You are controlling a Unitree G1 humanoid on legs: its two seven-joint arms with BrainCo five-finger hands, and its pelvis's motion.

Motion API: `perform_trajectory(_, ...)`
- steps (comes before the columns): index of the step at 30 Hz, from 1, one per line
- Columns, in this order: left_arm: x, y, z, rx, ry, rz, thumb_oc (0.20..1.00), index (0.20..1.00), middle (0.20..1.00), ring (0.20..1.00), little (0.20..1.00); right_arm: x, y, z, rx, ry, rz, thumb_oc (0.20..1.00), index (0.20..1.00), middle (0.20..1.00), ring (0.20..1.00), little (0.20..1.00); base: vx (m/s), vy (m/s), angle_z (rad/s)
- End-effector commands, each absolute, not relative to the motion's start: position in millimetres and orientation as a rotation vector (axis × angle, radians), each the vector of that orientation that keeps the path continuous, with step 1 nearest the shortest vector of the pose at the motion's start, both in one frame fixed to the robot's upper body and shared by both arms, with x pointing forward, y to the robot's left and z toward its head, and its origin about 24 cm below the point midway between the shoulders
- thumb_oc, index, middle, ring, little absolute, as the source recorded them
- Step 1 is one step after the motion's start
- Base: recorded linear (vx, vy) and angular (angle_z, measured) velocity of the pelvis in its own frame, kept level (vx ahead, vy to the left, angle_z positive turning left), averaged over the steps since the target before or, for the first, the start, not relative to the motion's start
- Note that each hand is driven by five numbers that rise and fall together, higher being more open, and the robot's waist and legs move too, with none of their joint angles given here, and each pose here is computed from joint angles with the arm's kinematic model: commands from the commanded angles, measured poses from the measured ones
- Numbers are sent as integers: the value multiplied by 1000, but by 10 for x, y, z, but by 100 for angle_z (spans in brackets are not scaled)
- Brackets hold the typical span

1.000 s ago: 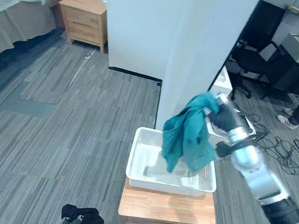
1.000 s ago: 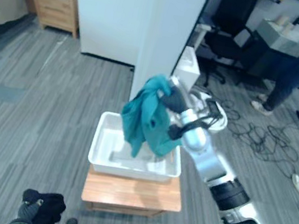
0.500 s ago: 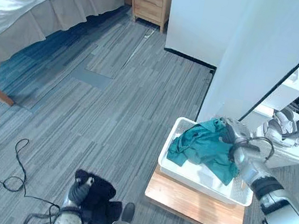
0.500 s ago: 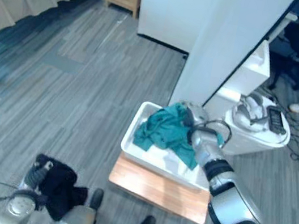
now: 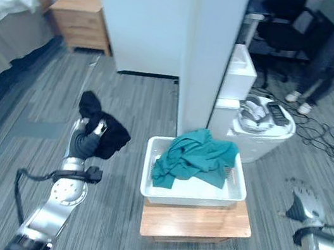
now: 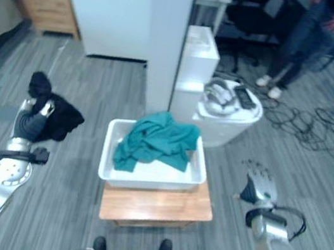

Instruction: Tidy up the quilt and then pick up the clothes from the bed and put them into the laundry hamper.

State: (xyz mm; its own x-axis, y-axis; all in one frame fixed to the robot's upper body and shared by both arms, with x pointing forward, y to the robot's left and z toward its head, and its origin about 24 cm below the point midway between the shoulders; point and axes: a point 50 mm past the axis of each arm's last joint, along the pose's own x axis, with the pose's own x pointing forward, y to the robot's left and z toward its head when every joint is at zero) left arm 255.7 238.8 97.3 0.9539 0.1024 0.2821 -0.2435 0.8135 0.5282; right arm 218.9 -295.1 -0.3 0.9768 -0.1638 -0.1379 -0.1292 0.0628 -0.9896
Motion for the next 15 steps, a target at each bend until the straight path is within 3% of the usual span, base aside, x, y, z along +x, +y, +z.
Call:
perform_trajectory(1,2727,2196,1053,650,-336,147,200,200,200,200,200,2337,-3019,160,-1515,176,-72,1000,1000,1000,1000,1000,34,-10,-27)
perform_trajectory(5,2868,2020,1069,653,-345,100,200,200,200,200,200,2175,-3055,-7,-1500,262,-36,1000,1000,1000,1000,1000,20,-7,-29)
perform_trajectory(12,2951,1929,964,637,-298,83,200,200,200,200,200,2226,-2968,-46,-1463,256,-29,1000,1000,1000,1000,1000,-2,-10,-21)
perform_trajectory(15,3000,2013,539,678,-97,146,200,200,200,200,200,2168,-2839,-238,-1383,317,23,1000,1000,1000,1000,1000,0,-17,-14)
